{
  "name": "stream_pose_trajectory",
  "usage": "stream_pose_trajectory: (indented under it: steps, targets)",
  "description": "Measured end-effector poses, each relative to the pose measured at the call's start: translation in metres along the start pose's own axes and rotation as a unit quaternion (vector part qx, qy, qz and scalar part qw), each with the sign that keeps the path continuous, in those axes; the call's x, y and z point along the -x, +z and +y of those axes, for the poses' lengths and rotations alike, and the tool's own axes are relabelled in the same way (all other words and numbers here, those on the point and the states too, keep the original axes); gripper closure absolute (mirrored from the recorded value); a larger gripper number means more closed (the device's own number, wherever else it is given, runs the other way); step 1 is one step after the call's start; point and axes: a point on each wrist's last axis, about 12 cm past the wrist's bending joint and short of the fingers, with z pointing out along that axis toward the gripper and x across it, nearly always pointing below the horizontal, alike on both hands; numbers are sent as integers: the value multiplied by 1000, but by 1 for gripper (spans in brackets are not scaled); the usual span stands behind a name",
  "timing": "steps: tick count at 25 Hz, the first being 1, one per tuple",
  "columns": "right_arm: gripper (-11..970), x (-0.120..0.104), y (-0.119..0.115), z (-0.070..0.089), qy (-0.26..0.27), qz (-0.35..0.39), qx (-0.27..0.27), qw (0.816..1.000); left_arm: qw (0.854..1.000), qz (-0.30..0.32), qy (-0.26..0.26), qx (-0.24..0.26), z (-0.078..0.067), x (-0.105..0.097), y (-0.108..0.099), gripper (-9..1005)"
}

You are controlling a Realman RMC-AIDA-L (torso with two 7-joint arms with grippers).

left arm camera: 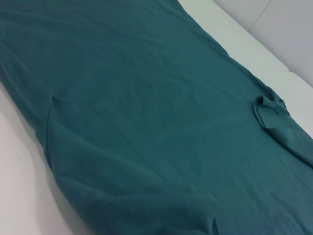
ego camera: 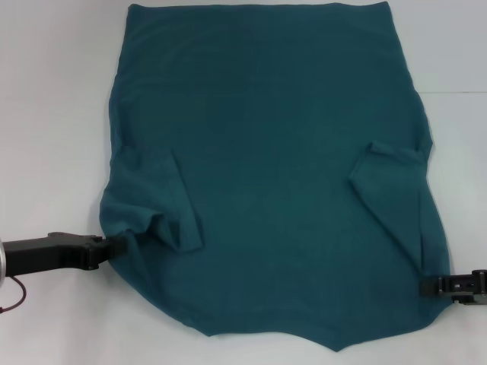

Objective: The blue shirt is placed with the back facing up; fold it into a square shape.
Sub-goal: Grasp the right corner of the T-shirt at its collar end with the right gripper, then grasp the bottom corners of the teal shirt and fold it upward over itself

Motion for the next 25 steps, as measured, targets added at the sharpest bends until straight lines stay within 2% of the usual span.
stream_pose_trajectory:
  steps: [5,11,19,25]
  targets:
    - [248,-2,-4,-3,6,-8,-2,1000,1000,0,0,0,0,0,0,940]
    - [435,-2,-4,-4,7,-9,-5,1000,1000,0,-1,0,0,0,0,935]
    - [895,-11,-7,-10,16,-16,-7,1000,1000,1,-4,-2,0,0,0,927]
    - [903,-19,-13,-15,10,-39,0,999,999,1,-32,2,2,-1,-5,922]
